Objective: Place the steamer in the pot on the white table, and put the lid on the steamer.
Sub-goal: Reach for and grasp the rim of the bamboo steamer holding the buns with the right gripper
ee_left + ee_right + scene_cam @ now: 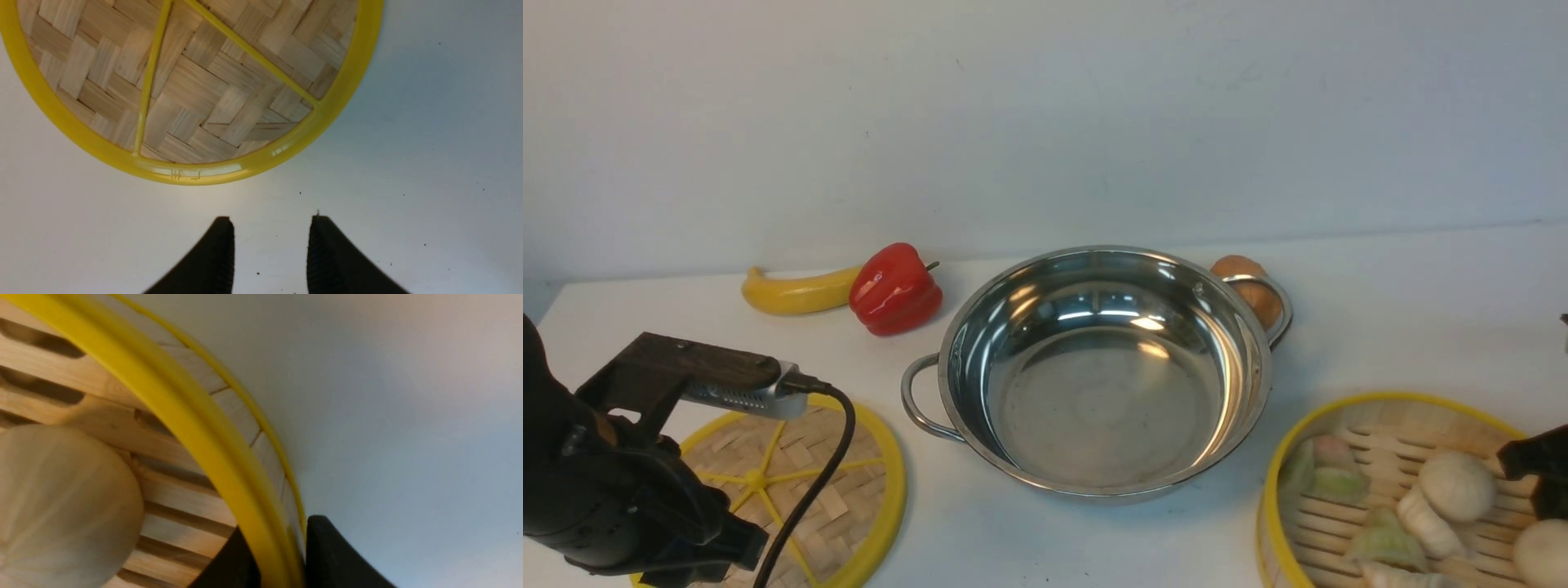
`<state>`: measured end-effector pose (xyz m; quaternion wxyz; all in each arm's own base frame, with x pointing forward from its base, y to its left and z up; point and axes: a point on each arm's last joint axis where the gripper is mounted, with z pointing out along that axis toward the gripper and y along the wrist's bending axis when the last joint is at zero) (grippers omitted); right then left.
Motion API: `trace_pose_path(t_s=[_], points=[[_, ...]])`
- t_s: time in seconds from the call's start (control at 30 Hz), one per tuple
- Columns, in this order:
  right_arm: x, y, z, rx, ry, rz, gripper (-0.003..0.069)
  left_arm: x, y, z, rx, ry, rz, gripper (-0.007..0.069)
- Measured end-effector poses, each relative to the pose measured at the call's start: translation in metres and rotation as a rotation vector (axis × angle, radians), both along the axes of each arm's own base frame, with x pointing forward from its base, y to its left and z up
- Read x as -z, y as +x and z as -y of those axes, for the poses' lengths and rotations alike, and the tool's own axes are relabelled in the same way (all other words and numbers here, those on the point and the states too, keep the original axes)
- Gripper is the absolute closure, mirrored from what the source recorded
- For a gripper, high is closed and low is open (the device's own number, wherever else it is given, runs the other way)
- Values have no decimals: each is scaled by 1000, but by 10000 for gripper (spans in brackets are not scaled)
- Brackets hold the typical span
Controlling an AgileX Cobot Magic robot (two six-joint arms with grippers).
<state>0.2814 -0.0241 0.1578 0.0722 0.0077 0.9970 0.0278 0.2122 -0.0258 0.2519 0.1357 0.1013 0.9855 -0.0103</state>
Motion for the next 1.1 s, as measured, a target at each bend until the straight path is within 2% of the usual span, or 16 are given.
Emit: trace_pose_path(t_s=[0.53, 0.87, 0.97, 1.1], points=[[-2, -4, 8, 46, -88, -64, 481, 0, 0, 0, 0, 0, 1, 384], [-9, 1, 9, 49, -89, -69, 482, 0, 0, 0, 0, 0, 1, 384], [-9, 1, 9, 50, -88, -68, 512, 0, 0, 0, 0, 0, 1, 384], [-9, 0, 10, 31, -101, -78, 597, 0, 0, 0, 0, 0, 1, 384]])
